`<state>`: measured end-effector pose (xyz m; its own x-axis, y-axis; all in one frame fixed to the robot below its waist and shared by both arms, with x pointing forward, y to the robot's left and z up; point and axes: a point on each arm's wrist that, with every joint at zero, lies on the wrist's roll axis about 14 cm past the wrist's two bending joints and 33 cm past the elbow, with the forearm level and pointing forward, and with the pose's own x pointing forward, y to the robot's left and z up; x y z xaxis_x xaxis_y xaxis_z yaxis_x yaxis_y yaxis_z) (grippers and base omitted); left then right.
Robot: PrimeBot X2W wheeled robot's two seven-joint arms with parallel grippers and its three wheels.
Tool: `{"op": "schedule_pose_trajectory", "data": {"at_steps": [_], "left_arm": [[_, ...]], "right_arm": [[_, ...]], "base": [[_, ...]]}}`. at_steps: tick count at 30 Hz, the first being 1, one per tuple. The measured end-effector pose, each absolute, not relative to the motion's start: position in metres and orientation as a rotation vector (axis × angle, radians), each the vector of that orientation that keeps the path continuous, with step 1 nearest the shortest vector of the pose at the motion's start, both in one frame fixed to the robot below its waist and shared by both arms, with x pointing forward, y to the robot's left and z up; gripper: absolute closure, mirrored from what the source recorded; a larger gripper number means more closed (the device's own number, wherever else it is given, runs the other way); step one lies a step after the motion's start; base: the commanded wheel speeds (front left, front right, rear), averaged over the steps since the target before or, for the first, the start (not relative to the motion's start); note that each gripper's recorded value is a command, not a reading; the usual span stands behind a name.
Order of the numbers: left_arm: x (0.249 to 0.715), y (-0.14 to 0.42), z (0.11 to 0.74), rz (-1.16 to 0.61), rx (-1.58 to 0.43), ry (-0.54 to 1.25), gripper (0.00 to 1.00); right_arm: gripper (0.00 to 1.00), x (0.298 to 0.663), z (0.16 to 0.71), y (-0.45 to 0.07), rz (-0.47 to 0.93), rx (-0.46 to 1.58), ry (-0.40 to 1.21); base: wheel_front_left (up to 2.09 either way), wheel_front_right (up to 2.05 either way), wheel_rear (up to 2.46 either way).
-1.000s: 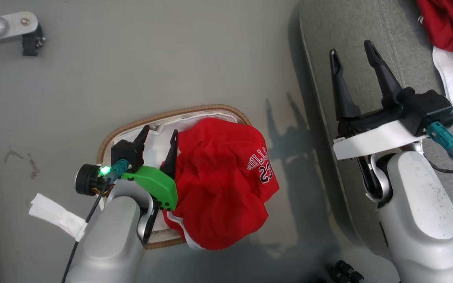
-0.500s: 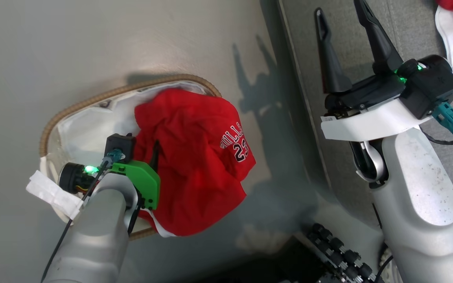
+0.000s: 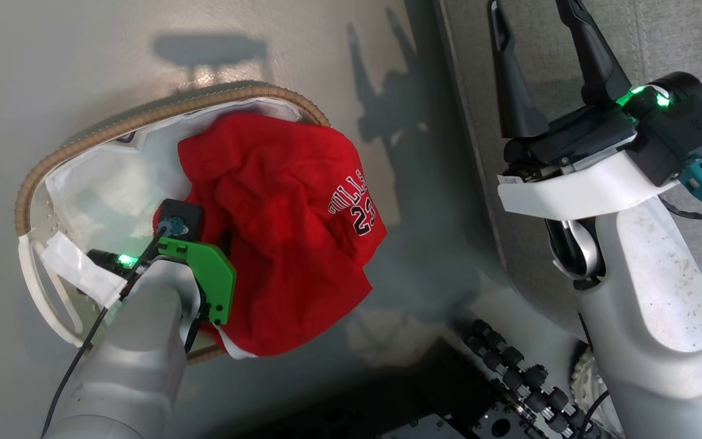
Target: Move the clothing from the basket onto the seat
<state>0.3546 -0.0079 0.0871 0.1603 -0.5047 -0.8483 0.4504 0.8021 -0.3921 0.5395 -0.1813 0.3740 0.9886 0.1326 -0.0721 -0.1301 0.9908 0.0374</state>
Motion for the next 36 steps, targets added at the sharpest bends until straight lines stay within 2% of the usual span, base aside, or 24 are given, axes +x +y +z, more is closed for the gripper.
{"op": "schedule_pose_trajectory", "data": {"at_steps": [5, 6, 7, 8, 12, 20, 36], "left_arm": [[0.343, -0.01, 0.084, -0.692, -0.058, 1.296, 0.0], [0.341, -0.014, 0.086, -0.706, -0.061, 1.303, 0.2], [0.34, -0.019, 0.088, -0.714, -0.074, 1.308, 0.7], [0.339, -0.023, 0.09, -0.726, -0.081, 1.307, 1.0], [0.339, -0.038, 0.103, -0.774, -0.106, 1.277, 1.0], [0.355, -0.047, 0.139, -0.749, -0.2, 1.168, 1.0], [0.376, -0.036, 0.233, -0.647, -0.303, 0.891, 1.0]], "right_arm": [[0.0, 0.54, 0.369, -0.177, 0.143, 0.044, 0.083], [0.0, 0.54, 0.369, -0.176, 0.144, 0.046, 0.082], [0.0, 0.541, 0.37, -0.176, 0.145, 0.048, 0.08], [0.0, 0.541, 0.371, -0.176, 0.145, 0.049, 0.08], [0.0, 0.542, 0.376, -0.176, 0.146, 0.047, 0.073], [0.0, 0.539, 0.404, -0.178, 0.139, 0.045, 0.032], [0.0, 0.502, 0.458, -0.174, 0.124, 0.061, -0.019]], "base": [[0.0, 0.0, 0.0], [0.0, 0.0, 0.0], [0.0, 0.0, 0.0], [0.0, 0.0, 0.0], [0.0, 0.0, 0.0], [0.0, 0.0, 0.0], [0.0, 0.0, 0.0]]}}
